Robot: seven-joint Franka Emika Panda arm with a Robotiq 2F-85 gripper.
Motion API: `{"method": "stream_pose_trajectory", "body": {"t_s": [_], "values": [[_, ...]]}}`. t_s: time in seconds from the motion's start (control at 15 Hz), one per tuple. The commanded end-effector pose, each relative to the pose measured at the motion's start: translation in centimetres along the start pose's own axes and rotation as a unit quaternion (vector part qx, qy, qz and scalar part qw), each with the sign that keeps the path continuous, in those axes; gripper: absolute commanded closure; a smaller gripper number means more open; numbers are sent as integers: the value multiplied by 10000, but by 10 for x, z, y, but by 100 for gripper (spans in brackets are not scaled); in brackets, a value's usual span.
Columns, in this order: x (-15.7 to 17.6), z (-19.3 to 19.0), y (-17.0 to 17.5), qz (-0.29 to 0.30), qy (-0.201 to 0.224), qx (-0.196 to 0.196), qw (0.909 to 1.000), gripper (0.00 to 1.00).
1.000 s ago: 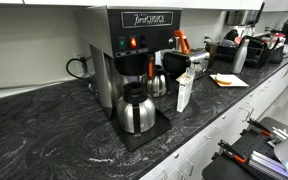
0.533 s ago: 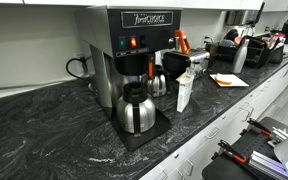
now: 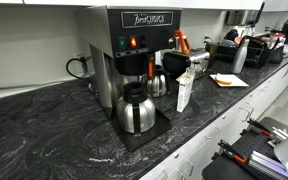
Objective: Open one of the overhead cabinets
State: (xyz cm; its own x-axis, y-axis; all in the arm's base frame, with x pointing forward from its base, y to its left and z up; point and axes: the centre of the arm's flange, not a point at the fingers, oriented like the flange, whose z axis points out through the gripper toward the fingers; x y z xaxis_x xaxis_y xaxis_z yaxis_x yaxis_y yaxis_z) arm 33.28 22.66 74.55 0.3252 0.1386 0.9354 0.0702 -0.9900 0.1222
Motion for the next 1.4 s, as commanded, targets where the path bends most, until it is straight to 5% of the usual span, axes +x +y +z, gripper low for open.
{"method": "stream_pose_trajectory", "body": {"t_s": [0.0,1.33], "values": [[-6,6,-3,131,177,256,9994,0],[-23,63,-7,-6,82,139,9999,0]]}}
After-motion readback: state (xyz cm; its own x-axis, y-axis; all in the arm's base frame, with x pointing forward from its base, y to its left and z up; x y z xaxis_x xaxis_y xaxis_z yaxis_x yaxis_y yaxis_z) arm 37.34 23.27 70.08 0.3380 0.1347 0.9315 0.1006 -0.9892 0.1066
